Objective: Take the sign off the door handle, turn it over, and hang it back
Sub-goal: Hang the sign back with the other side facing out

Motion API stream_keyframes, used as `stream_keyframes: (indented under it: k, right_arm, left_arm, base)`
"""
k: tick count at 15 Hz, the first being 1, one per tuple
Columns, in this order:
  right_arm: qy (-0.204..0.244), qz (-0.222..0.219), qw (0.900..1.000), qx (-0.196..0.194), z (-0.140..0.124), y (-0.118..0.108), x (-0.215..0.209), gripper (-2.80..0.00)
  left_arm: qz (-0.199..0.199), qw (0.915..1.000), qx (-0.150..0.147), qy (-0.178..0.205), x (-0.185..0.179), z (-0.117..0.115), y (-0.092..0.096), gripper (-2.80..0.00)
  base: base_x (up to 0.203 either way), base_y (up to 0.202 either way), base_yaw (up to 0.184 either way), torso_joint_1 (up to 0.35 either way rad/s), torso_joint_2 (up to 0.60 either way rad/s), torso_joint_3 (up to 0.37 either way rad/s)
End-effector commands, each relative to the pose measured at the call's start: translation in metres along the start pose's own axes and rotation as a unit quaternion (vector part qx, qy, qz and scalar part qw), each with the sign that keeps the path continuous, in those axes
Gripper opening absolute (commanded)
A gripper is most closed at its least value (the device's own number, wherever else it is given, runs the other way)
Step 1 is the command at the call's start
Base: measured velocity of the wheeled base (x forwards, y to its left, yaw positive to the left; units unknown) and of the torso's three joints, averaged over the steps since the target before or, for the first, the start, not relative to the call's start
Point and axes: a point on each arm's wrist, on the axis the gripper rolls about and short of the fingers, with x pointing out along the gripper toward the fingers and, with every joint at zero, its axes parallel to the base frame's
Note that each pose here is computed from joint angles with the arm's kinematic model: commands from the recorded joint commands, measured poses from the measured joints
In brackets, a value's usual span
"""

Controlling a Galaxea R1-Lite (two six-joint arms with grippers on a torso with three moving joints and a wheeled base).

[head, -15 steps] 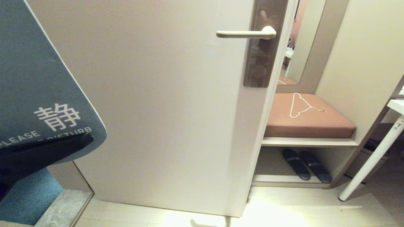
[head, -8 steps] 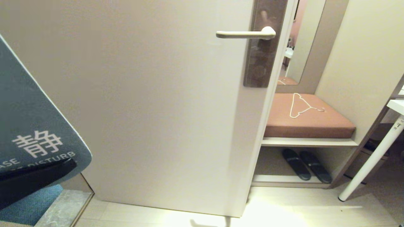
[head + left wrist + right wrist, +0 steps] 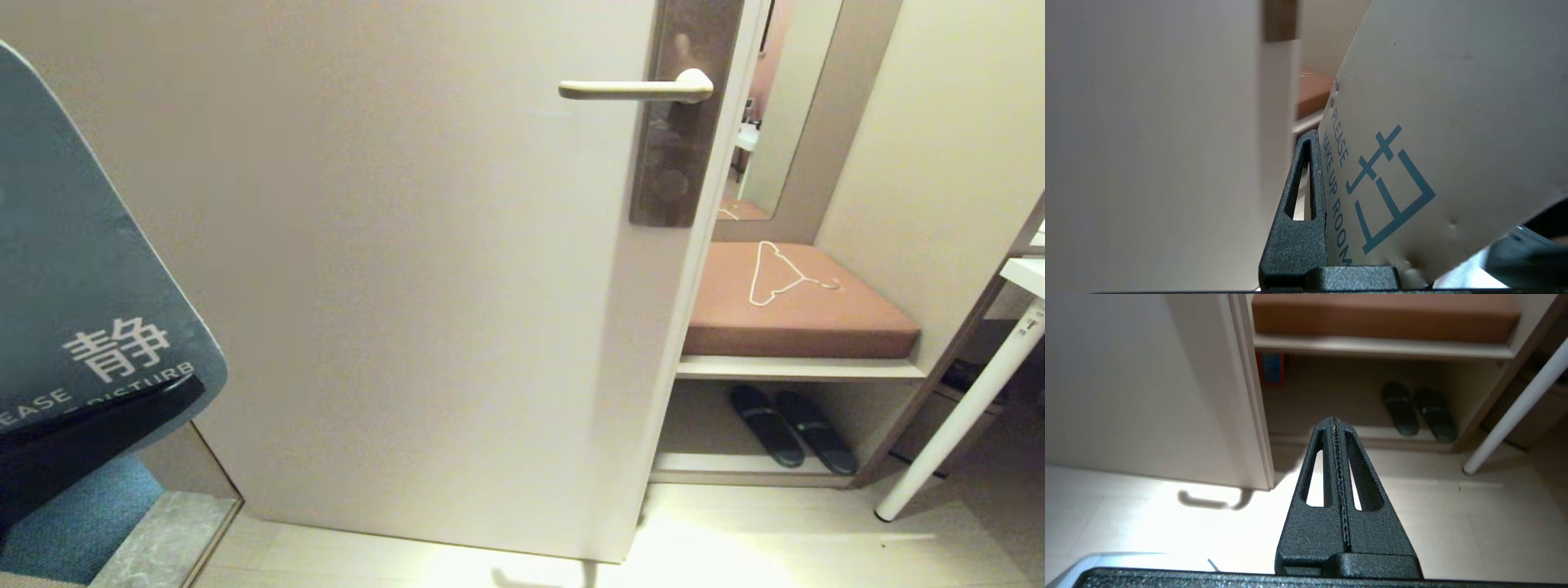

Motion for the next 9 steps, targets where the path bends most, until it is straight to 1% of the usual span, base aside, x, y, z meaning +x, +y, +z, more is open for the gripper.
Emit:
stream_keyframes:
  k: [1,2,5,7,9]
  right_arm:
    - [-0.050,0.002,0.999,0.001,-0.003,0.000,-0.007,-2.80]
    - [-0.065,0.002,0.998,0.003,-0.004,0.000,-0.009,-2.80]
    - [-0.067,0.002,0.998,0.004,-0.005,0.000,-0.009,-2.80]
    - [-0.068,0.001,0.998,0.005,-0.004,0.000,-0.009,-2.80]
    - [-0.067,0.001,0.998,0.005,-0.004,0.000,-0.009,-2.80]
  left_arm:
    - [0.019,0.9998,-0.003,0.001,0.002,-0.002,0.002,-2.80]
    - [0.035,0.9994,-0.005,0.002,0.004,-0.002,0.005,-2.80]
    - [0.081,0.9967,-0.008,0.008,0.008,-0.003,0.015,-2.80]
    - [0.095,0.9954,0.003,0.013,0.012,-0.002,0.021,-2.80]
    - [0.097,0.9950,0.016,0.019,0.019,0.001,0.027,-2.80]
  base:
    - [0.000,0.000,0.000,0.000,0.00,0.000]
    - [0.000,0.000,0.000,0.000,0.00,0.000]
    - [0.000,0.000,0.000,0.000,0.00,0.000]
    - [0.000,0.000,0.000,0.000,0.00,0.000]
    - [0.000,0.000,0.000,0.000,0.00,0.000]
